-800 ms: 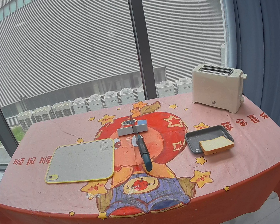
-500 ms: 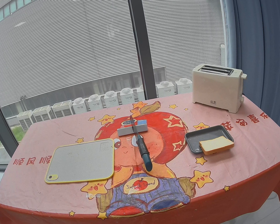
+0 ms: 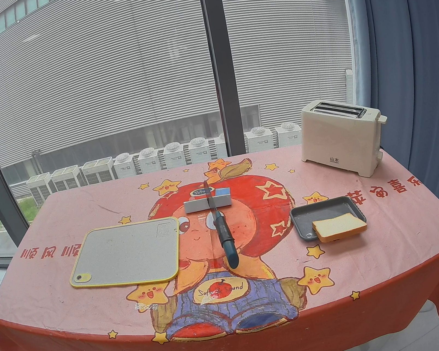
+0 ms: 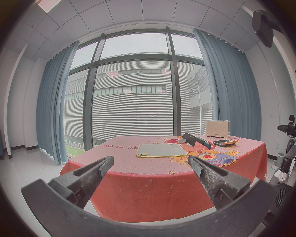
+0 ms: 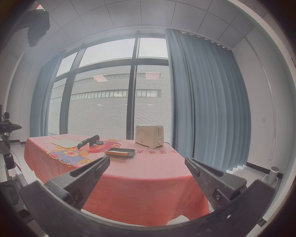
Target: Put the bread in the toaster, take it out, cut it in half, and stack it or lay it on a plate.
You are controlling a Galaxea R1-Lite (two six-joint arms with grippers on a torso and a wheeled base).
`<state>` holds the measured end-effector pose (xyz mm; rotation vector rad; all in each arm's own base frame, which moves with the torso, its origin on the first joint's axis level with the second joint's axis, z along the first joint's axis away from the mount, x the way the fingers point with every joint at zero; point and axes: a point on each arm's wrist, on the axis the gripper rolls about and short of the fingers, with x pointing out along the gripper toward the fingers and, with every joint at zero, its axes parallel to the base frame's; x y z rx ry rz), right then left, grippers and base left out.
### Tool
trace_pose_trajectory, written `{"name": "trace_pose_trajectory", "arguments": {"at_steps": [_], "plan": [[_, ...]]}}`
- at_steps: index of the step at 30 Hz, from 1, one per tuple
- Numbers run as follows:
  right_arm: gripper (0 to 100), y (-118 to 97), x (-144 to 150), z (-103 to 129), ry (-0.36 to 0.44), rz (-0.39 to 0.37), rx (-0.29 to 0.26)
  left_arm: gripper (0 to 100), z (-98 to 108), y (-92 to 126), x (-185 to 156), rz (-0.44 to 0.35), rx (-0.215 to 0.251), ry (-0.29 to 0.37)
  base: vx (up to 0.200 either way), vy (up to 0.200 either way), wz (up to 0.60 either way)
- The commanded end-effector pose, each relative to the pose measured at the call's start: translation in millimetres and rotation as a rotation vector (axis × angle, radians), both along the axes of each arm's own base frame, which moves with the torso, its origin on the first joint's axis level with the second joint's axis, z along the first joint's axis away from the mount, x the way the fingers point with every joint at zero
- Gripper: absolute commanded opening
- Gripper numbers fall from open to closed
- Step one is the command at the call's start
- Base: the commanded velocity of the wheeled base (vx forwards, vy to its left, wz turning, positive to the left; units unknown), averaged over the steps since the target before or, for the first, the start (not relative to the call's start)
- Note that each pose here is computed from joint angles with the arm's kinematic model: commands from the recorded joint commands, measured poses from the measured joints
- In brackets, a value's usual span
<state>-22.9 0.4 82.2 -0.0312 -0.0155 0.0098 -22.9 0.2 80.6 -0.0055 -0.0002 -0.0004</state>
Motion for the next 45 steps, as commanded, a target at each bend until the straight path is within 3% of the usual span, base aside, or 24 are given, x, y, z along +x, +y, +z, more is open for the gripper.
{"name": "trace_pose_trajectory", "arguments": {"at_steps": [1, 13, 22, 28, 34, 38, 45], "plan": [[100, 0, 0, 2, -0.069, -0.004, -0.001, 100, -5, 0, 0, 0.000, -0.001, 0.000, 0.000, 0.000, 0.00], [100, 0, -1, 6, -0.114, -0.004, -0.009, 100, -5, 0, 0, 0.000, -0.001, 0.002, 0.000, 0.000, 0.00], [100, 1, -3, 13, -0.142, 0.029, 0.028, 100, -5, 0, 0, 0.000, -0.001, 0.002, 0.000, 0.000, 0.00], [100, 2, -8, 18, -0.086, 0.073, 0.069, 100, -5, 0, 0, 0.000, -0.001, 0.003, 0.000, 0.000, 0.00], [100, 2, -9, 24, -0.082, 0.079, 0.069, 100, -5, 0, 0, 0.000, -0.001, 0.002, 0.000, 0.000, 0.00], [100, 3, -8, 26, -0.074, 0.146, 0.066, 100, -5, 0, 0, 0.000, -0.001, 0.000, 0.000, 0.000, 0.00], [100, 4, -2, 28, -0.025, 0.170, 0.067, 100, -5, 0, 0, 0.000, -0.001, 0.000, 0.000, 0.000, 0.00]]}}
